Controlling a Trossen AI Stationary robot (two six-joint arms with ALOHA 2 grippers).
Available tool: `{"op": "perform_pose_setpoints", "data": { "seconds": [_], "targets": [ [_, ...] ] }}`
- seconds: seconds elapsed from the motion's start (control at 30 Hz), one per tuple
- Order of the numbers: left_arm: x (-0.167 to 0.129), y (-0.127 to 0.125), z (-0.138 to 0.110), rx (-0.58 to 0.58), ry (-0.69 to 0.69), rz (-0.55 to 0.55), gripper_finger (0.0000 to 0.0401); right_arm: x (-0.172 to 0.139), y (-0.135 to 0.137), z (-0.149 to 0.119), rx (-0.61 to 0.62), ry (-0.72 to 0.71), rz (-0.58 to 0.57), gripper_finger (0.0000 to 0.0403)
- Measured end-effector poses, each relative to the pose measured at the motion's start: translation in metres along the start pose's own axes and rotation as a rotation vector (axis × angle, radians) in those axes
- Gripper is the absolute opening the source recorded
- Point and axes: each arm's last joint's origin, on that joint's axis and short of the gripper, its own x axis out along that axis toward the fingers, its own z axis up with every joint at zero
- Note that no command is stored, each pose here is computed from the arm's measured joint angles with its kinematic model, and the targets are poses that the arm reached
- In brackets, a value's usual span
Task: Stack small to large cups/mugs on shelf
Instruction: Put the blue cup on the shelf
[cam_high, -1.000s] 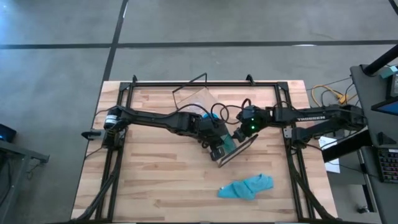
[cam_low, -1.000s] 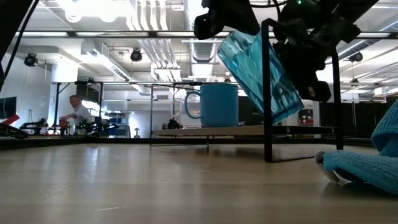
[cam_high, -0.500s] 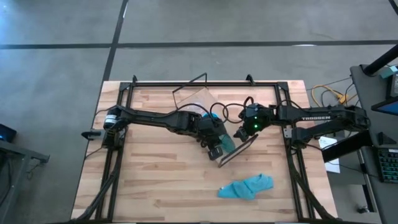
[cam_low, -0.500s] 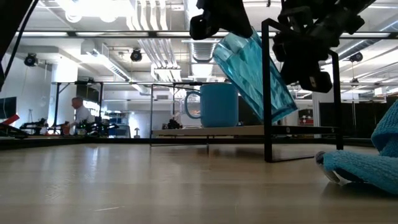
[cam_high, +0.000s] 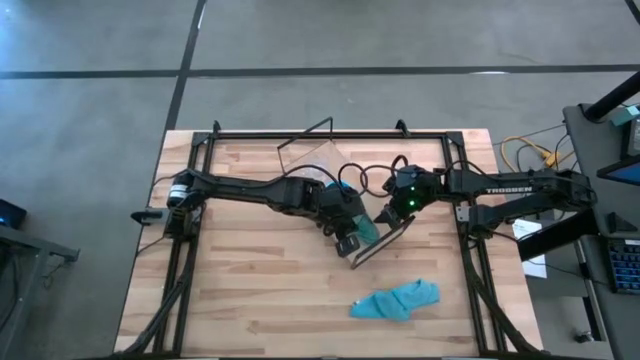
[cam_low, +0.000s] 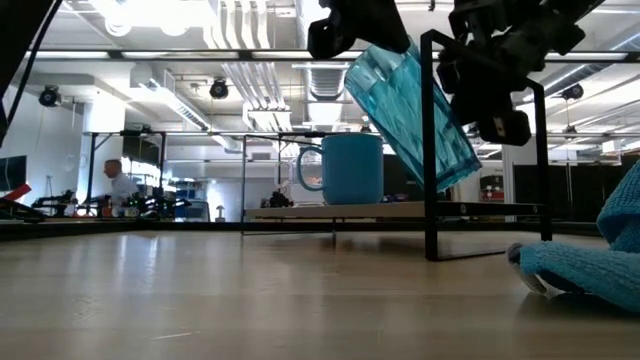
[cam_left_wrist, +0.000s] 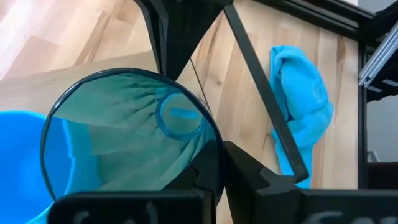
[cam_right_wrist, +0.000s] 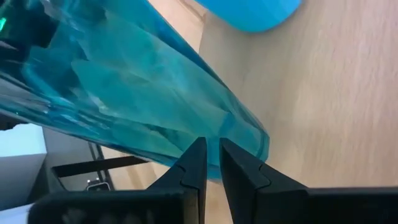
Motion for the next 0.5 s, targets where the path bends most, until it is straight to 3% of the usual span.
{"op": "perform_pose_setpoints", "data": {
  "seconds": [0.5],
  "targets": [
    [0.0098,0.0006,-0.0018,-0.001,-0.001,0.000,0.0005,0.0003,0.0024,0.0024,-0.011,-0.023,0.025,0.0038]
  ]
}}
